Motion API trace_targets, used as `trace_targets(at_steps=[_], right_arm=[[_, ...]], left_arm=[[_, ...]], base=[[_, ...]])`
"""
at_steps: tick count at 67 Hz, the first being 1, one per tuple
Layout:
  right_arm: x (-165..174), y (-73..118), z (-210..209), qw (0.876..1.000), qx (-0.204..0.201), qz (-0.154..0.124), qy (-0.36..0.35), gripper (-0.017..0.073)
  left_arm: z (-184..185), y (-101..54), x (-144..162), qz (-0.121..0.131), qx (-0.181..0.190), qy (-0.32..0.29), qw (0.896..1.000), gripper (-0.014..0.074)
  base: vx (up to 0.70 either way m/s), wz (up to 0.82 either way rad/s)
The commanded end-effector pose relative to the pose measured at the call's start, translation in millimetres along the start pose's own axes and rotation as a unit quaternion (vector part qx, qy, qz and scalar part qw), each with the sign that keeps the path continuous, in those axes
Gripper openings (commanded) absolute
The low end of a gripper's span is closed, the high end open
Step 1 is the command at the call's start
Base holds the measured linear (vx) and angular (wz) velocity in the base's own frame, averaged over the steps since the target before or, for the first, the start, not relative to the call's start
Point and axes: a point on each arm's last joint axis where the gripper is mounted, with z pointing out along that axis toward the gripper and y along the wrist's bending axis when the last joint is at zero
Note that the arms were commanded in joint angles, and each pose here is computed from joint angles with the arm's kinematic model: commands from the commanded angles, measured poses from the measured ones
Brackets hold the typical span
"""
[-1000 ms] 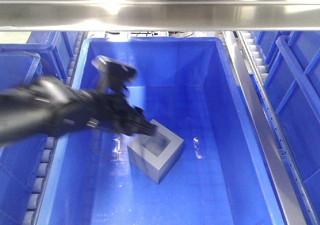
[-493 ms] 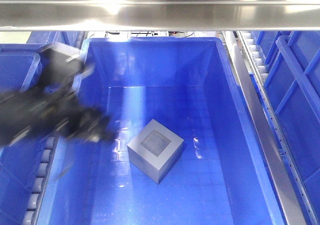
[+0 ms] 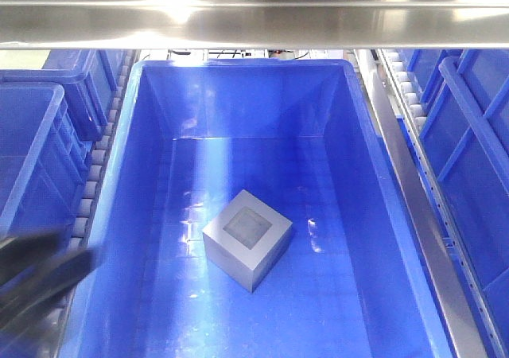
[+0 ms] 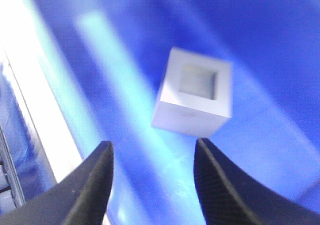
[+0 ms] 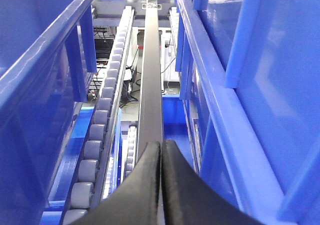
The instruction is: Sort gray base to blue bin
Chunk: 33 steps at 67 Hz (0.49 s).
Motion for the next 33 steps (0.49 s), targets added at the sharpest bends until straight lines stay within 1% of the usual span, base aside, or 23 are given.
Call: trace_targets(at_steps=[1,4,8,12,15,21,26,33], right_arm=[[-6.1,0.1,-0.5,0.999,0.0,-0.008,-0.042,-0.0005],[-6.1,0.1,-0.5,0.999,0.0,-0.008,-0.042,-0.0005],[-6.1,0.1,-0.5,0.999,0.0,-0.008,-0.042,-0.0005],[-6.1,0.1,-0.5,0.999,0.0,-0.008,-0.042,-0.0005],[-6.1,0.1,-0.5,0.999,0.0,-0.008,-0.042,-0.0005],[-6.1,0.1,-0.5,0.999,0.0,-0.008,-0.042,-0.0005],[-6.1,0.1,-0.5,0.999,0.0,-0.008,-0.042,-0.0005],[-6.1,0.1,-0.5,0.999,0.0,-0.008,-0.042,-0.0005]], left_arm=[[-25.1,0.3,-0.2,-0.007,0.021,-0.08,0.997,0.0361],[-35.8,2.6,7.7,-0.009,0.024,-0.098,0.995,0.0361],[-54.6,4.4,10.4,-0.013,0.032,-0.142,0.989,0.0361],[-69.2,6.0,13.5,-0.018,0.037,-0.171,0.984,0.0361],[-77.4,7.5,17.5,-0.021,0.038,-0.179,0.983,0.0361],[-86.2,9.5,26.9,-0.034,0.039,-0.169,0.984,0.0343],[-88.6,10.2,31.3,-0.039,0.04,-0.159,0.986,0.0292],[-90.0,9.6,29.1,-0.03,0.043,-0.174,0.983,0.0169]], base=[[0.0,0.0],[0.0,0.0],[0.0,0.0],[0.0,0.0],[0.0,0.0],[0.0,0.0],[0.0,0.0],[0.0,0.0]])
